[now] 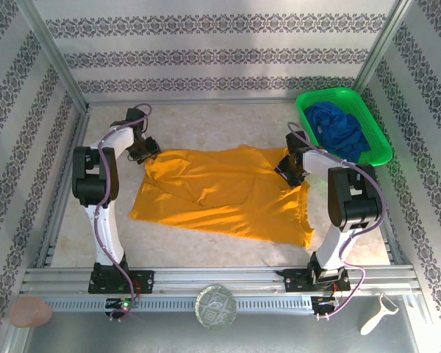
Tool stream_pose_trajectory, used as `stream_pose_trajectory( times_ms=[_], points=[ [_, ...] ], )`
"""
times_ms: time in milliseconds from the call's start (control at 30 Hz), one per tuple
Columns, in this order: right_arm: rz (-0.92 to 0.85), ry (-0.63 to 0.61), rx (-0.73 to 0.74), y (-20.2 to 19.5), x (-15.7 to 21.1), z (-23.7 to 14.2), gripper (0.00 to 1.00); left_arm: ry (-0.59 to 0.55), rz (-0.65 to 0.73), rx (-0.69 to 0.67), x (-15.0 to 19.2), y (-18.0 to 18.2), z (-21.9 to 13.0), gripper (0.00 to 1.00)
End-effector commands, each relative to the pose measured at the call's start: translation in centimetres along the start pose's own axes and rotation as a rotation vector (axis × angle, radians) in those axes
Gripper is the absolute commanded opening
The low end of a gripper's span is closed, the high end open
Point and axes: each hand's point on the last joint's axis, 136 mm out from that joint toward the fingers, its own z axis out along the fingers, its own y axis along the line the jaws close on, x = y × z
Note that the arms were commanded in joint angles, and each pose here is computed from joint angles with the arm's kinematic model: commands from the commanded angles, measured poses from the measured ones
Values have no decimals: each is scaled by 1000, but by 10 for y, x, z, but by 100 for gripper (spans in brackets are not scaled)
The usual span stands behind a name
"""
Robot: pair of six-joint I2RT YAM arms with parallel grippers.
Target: Fold the inside-out t-shirt
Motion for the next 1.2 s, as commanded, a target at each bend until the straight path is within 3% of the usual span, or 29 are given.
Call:
stream_pose_trajectory(
  times_ms=[0,233,300,367,500,533,733,933,1067,1167],
  points=[
    [17,-7,53,-12,-3,5,46,-6,-1,27,4,0,-26,49],
    [17,-8,52,-11,-3,5,46,-31,-43,116,8,-13,-35,49],
    [16,-8,51,-11,-3,5,46,-47,-56,144,6,-16,-38,44],
    [16,-7,50,-11,-4,5,46,-58,-62,170,4,-21,-40,34],
    [16,-7,53,-11,-3,6,46,-74,-65,193,-2,-27,-42,2],
    [17,-7,53,-12,-3,6,46,-81,-67,194,-5,-28,-43,0],
    [17,-7,53,-11,-4,6,45,-201,-83,241,-33,-35,-58,0],
    [17,-8,53,-11,-4,5,45,-370,-170,381,-60,-42,-84,0],
    [17,-7,54,-12,-3,5,45,-317,-163,356,-54,-38,-84,0],
    [16,-5,51,-11,-3,6,45,-181,-149,266,-27,-24,-72,27]
  ],
)
